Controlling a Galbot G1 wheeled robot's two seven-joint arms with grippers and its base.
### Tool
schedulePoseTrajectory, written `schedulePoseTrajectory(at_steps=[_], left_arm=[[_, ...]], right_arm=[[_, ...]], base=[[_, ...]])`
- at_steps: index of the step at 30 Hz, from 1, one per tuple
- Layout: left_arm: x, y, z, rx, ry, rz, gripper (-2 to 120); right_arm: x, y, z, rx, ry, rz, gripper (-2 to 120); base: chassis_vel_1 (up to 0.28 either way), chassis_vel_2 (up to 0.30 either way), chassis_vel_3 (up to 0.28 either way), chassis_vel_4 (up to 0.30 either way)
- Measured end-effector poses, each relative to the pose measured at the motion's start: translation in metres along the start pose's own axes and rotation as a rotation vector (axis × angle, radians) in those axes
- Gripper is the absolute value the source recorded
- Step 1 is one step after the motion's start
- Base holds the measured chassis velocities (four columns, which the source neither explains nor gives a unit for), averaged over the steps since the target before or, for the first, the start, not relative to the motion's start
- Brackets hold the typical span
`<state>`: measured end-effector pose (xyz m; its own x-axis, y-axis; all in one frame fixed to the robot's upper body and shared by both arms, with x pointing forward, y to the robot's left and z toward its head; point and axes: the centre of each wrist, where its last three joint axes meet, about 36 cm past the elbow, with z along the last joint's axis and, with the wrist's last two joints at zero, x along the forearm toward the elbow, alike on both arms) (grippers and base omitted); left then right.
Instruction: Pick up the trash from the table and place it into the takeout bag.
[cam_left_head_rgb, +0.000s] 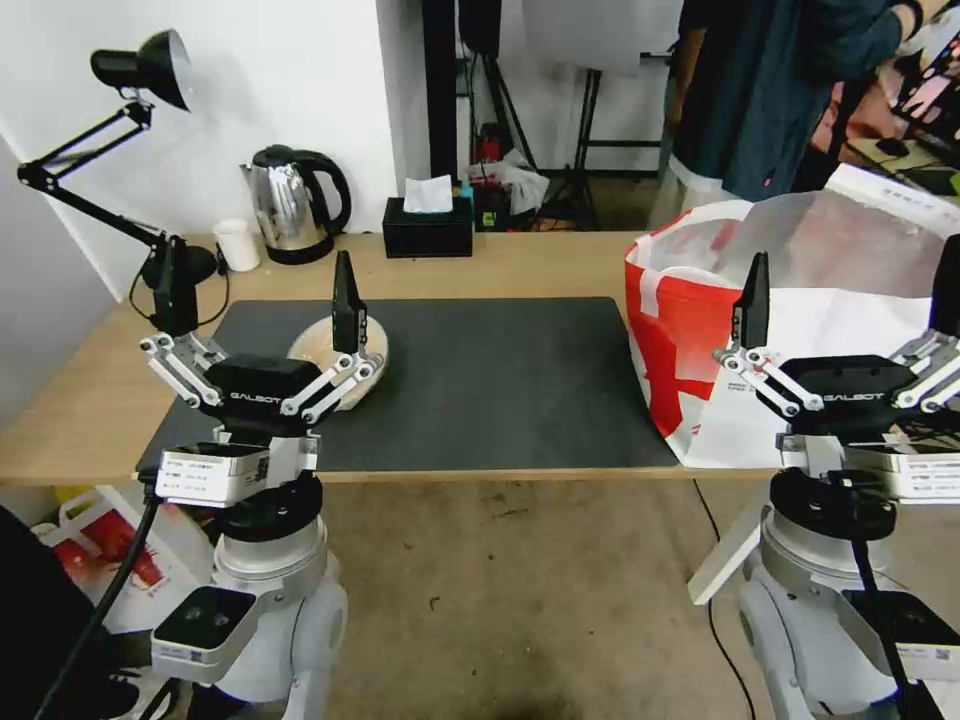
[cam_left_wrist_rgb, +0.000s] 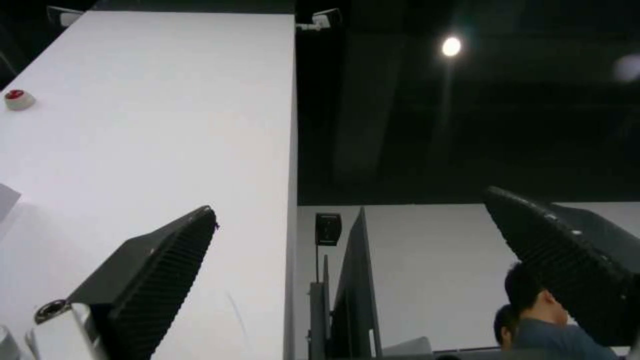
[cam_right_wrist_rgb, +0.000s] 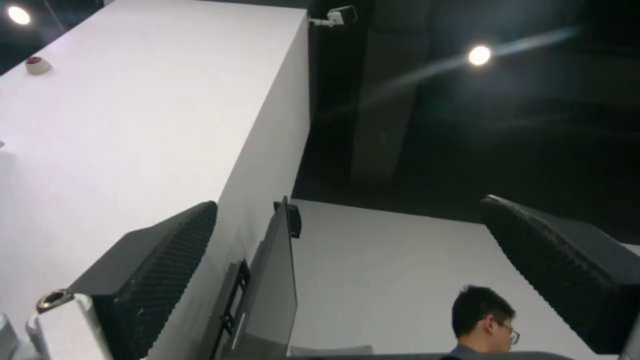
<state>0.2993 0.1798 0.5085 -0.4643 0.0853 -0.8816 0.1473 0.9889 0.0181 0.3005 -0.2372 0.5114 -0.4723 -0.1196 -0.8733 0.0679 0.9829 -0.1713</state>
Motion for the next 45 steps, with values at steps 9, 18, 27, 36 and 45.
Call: schedulePoseTrajectory(at_steps=[9, 18, 27, 36, 45], left_arm=[[-0.011, 0.033, -0.009, -0.043, 0.046, 0.053, 100], [-0.016, 0.078, -0.016, -0.076, 0.074, 0.266, 100], [-0.014, 0.111, -0.020, -0.092, 0.127, 0.544, 100], [-0.010, 0.119, -0.013, -0.077, 0.164, 0.783, 100], [-0.005, 0.128, -0.005, -0.085, 0.220, 0.928, 100]], right_arm=[[-0.004, 0.000, -0.002, -0.002, 0.002, -0.017, 100], [-0.004, 0.002, -0.003, -0.009, 0.004, -0.022, 100], [-0.005, 0.004, -0.004, -0.015, 0.004, -0.026, 100], [-0.004, 0.006, -0.005, -0.021, 0.009, -0.030, 100], [-0.003, 0.009, -0.006, -0.025, 0.012, -0.038, 100]], base=[[0.000, 0.000, 0.000, 0.000], [0.000, 0.000, 0.000, 0.000], [0.000, 0.000, 0.000, 0.000], [0.000, 0.000, 0.000, 0.000], [0.000, 0.000, 0.000, 0.000]])
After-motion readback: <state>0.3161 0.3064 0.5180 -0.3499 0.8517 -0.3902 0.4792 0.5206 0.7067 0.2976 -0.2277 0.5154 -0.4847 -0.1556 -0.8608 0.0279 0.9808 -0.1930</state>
